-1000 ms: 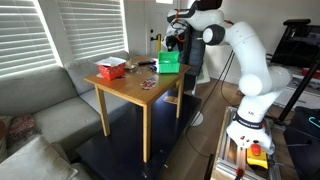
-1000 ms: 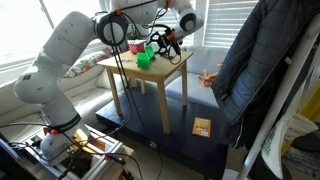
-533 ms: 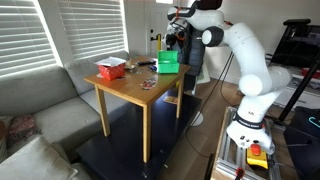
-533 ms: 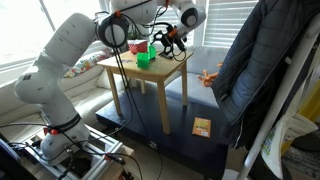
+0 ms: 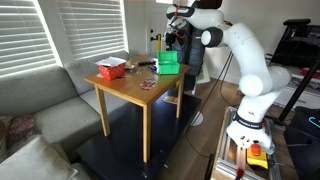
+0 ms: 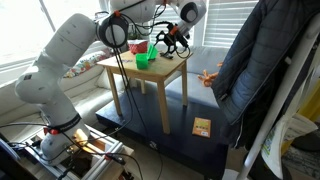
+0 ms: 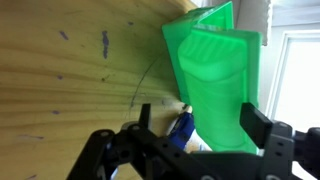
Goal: Open the green container.
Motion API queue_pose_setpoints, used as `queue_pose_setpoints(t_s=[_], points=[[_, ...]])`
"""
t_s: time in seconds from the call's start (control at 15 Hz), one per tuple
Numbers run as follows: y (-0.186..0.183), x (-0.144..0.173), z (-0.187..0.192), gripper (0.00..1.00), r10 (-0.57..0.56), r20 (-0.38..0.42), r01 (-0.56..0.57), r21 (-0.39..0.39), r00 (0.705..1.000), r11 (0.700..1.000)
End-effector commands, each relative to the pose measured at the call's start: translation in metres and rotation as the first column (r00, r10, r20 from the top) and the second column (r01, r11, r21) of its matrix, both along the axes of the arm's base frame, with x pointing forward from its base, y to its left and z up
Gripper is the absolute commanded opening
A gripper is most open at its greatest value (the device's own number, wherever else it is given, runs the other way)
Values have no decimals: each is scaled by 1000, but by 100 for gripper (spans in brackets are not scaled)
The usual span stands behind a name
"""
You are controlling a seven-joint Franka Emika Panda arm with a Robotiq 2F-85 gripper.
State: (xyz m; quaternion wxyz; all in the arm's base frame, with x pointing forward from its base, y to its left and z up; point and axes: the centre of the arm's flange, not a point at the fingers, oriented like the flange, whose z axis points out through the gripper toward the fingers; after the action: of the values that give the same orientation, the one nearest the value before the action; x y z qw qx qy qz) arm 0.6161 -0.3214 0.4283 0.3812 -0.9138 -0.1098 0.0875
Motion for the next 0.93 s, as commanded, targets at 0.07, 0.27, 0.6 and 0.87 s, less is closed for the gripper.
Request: queue_pose_setpoints(t_s=[0.07, 0.27, 0.6, 0.87], points=[[-10, 15, 25, 100, -63, 64, 75, -217, 996, 973], [-6, 13, 51, 100, -67, 147, 114, -337, 987, 934], [40, -18, 116, 100, 0, 226, 126, -544, 974, 830], [75, -43, 169, 100, 54, 242, 133, -688, 969, 713]])
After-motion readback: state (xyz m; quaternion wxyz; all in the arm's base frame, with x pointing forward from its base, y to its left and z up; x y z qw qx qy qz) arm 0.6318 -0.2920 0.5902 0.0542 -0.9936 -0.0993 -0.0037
